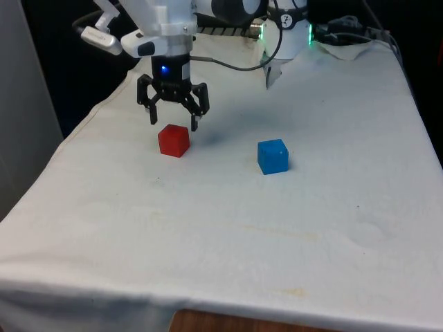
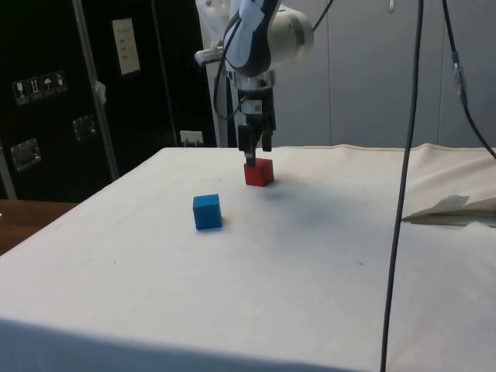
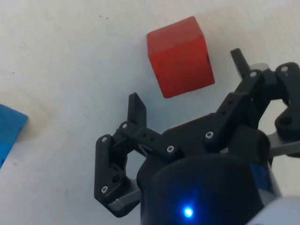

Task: Stack the two cubes.

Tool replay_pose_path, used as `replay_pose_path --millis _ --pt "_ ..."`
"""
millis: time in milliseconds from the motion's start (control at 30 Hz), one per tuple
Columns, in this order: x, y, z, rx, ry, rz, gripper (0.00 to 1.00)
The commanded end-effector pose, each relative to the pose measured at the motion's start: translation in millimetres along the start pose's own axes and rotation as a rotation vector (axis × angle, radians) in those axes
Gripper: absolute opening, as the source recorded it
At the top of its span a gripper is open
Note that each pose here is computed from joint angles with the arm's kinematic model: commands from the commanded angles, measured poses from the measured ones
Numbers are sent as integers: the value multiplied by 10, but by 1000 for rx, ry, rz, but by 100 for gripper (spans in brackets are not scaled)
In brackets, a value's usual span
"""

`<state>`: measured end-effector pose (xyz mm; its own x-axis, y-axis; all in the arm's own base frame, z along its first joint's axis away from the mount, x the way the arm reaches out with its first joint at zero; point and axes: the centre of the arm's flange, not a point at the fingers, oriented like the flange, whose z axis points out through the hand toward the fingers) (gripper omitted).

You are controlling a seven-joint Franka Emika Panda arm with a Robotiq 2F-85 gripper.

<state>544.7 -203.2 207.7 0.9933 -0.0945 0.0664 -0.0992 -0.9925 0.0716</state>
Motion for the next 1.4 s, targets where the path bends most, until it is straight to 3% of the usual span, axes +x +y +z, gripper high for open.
replay_pose_path --millis 0,33,67,267,300,367,600,667,867,1233,1267,1300,1333,1367 --pt "8 -2 25 4 12 2 100" --pt "-1 0 9 -1 0 0 100" --pt "12 0 29 2 14 2 100" --pt "28 -31 84 -5 13 6 100" --pt "10 -10 72 -10 3 3 100" --pt "32 -31 100 -6 11 10 100" --pt "27 -21 155 -16 -7 22 100" --pt "46 -24 187 -12 1 31 100" --pt "44 -3 218 -23 -14 39 100" --pt "71 20 309 -29 -15 70 100" --pt "72 20 312 -29 -16 70 96" --pt "74 20 314 -29 -16 72 83" --pt "71 26 318 -30 -17 74 61" --pt "76 26 315 -30 -16 75 49"
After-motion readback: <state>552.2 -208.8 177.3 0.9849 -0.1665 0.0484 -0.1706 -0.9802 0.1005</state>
